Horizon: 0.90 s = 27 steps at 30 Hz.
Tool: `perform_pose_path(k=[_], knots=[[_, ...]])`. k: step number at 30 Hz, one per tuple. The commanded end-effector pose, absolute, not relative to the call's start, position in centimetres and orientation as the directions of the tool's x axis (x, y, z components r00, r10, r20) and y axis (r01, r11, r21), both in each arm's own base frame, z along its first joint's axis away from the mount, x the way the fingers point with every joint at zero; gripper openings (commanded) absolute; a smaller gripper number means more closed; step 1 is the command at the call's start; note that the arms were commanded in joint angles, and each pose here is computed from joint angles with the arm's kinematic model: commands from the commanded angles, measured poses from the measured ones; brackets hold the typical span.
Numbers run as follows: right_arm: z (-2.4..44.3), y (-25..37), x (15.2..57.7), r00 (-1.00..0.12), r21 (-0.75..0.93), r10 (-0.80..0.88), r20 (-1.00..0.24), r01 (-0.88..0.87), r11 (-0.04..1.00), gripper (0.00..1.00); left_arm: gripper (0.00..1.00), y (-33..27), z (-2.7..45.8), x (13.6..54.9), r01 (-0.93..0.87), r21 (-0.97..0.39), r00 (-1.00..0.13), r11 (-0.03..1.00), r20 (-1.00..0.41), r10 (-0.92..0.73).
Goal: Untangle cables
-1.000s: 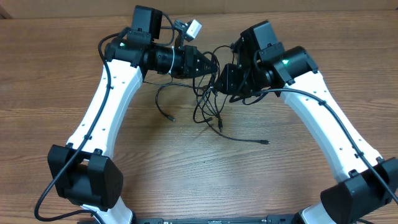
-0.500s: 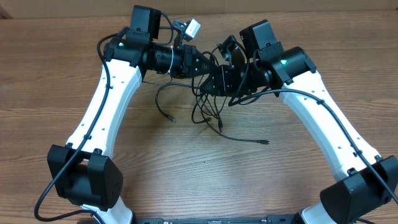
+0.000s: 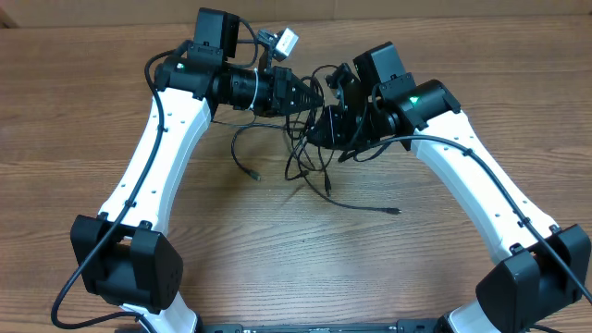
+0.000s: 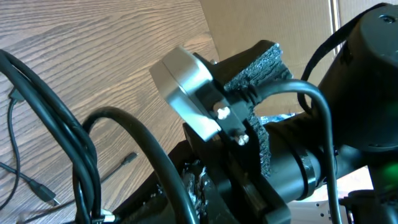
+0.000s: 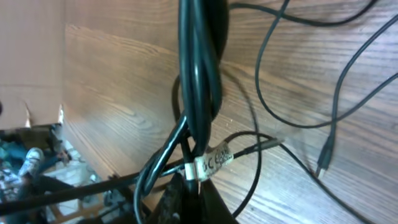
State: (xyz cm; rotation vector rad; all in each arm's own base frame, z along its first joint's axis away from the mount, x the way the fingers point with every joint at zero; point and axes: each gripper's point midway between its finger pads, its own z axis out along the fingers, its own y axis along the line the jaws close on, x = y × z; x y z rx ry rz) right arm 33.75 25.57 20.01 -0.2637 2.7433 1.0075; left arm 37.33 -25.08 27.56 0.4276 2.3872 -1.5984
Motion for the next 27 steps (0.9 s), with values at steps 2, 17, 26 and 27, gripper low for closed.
perform_pose_path(k=[2, 17, 26, 27], knots=[[20.5, 23.1, 35.2, -0.954, 0.555, -0.039, -0.299, -0.207, 0.805, 0.04, 0.04, -24.5, 29.9, 37.0, 0.398, -0.852, -0.916, 0.339, -0.391, 0.09], [24.3, 4.5, 35.5, -0.827, 0.332, 0.415, -0.38, 0.298, 0.895, 0.04, 0.04, -20.6, 28.0, 38.4, 0.341, -0.827, -0.93, 0.447, -0.366, 0.034], [24.3, 4.2, 35.2, -0.838, 0.374, 0.425, -0.343, 0.293, 0.88, 0.04, 0.04, -20.6, 27.9, 38.3, 0.35, -0.822, -0.927, 0.448, -0.372, 0.041], [24.6, 5.5, 35.2, -0.862, 0.41, 0.371, -0.346, 0.217, 0.886, 0.04, 0.04, -20.7, 27.9, 38.2, 0.351, -0.823, -0.927, 0.448, -0.372, 0.043]])
